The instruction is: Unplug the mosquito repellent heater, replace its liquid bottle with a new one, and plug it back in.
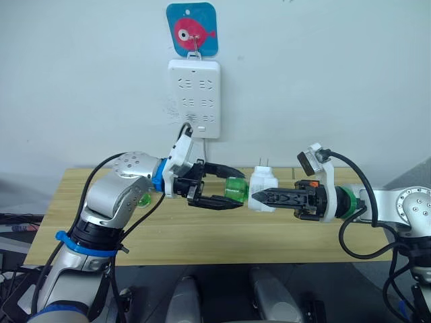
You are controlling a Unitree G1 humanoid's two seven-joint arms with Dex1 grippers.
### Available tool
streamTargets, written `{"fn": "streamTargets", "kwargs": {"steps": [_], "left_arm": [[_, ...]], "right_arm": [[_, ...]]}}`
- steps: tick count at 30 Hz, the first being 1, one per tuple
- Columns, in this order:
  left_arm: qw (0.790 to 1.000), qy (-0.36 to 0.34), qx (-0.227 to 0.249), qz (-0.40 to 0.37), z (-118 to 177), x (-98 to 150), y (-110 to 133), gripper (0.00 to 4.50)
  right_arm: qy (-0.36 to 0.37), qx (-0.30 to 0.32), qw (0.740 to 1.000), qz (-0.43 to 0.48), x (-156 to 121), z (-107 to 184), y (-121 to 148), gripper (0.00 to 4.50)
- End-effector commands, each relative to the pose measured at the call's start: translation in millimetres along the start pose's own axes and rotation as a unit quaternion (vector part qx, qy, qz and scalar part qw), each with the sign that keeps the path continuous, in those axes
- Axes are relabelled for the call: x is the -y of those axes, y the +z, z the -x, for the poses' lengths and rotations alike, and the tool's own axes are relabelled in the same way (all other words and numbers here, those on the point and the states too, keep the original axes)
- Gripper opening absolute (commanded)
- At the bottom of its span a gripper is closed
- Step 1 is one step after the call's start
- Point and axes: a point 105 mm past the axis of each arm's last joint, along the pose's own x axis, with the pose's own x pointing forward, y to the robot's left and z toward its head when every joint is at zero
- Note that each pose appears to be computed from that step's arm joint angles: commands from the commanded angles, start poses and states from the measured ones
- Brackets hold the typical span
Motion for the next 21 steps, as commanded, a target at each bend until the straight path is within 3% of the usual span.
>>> {"fn": "streamTargets", "kwargs": {"steps": [1, 6, 14, 17, 21], "left_arm": [[0.993, -0.002, -0.001, -0.117, 7, 7, 2, 4.39], [0.973, 0.048, 0.038, -0.220, 8, 7, 11, 4.43], [0.967, 0.048, 0.057, -0.245, 3, 11, 16, 4.43], [0.969, 0.036, 0.059, -0.236, 2, 14, 15, 3.88], [0.975, 0.018, 0.052, -0.217, 2, 15, 14, 2.64]], "right_arm": [[0.032, 0.010, 0.999, 0.021, -17, 1, 4, 3.03], [0.024, 0.017, 0.999, 0.023, -15, 1, 7, 3.03], [0.023, 0.013, 0.999, 0.027, -16, 0, 9, 3.03], [0.021, 0.015, 0.999, 0.028, -16, -1, 9, 3.03], [0.021, 0.016, 0.999, 0.028, -16, -1, 10, 3.03]]}}
